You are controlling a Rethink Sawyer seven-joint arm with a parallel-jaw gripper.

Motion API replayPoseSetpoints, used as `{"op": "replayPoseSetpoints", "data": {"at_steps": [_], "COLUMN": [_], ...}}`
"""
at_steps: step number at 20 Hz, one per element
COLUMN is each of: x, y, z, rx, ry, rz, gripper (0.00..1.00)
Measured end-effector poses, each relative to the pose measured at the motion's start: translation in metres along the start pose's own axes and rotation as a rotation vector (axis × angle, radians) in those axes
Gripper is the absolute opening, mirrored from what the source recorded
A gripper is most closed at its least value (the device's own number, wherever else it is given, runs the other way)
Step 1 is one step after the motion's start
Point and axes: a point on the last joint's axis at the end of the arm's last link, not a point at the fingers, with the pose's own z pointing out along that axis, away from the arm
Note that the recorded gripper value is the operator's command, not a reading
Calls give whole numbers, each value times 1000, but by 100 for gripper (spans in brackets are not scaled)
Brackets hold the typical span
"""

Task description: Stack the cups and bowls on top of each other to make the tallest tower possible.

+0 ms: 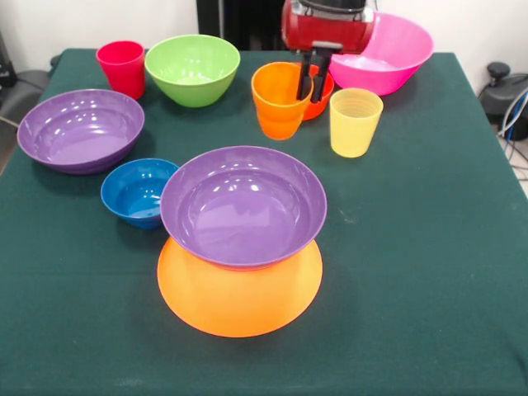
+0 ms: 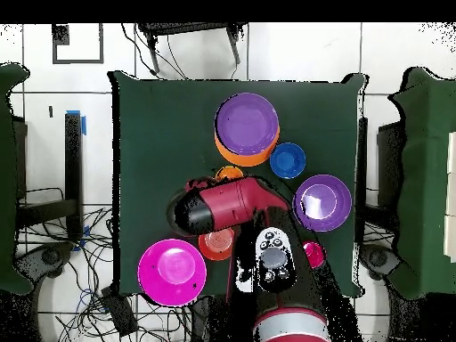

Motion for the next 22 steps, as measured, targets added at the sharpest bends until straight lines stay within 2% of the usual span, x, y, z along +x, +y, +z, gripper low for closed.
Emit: {"op": "replayPoseSetpoints", "data": {"at_steps": [2, 6, 8, 12, 17, 22], "x": [-13, -49, -61, -77, -92, -112], "y": [-3, -8, -11, -15, -20, -29], "z": [-8, -32, -42, -58, -73, -77], "rx": [8, 25, 31, 38, 52, 57], "ry": [-29, -114, -136, -146, -133, -161], "rz": [2, 7, 16, 39, 57, 70], "gripper": [0, 0, 0, 0, 0, 0]}}
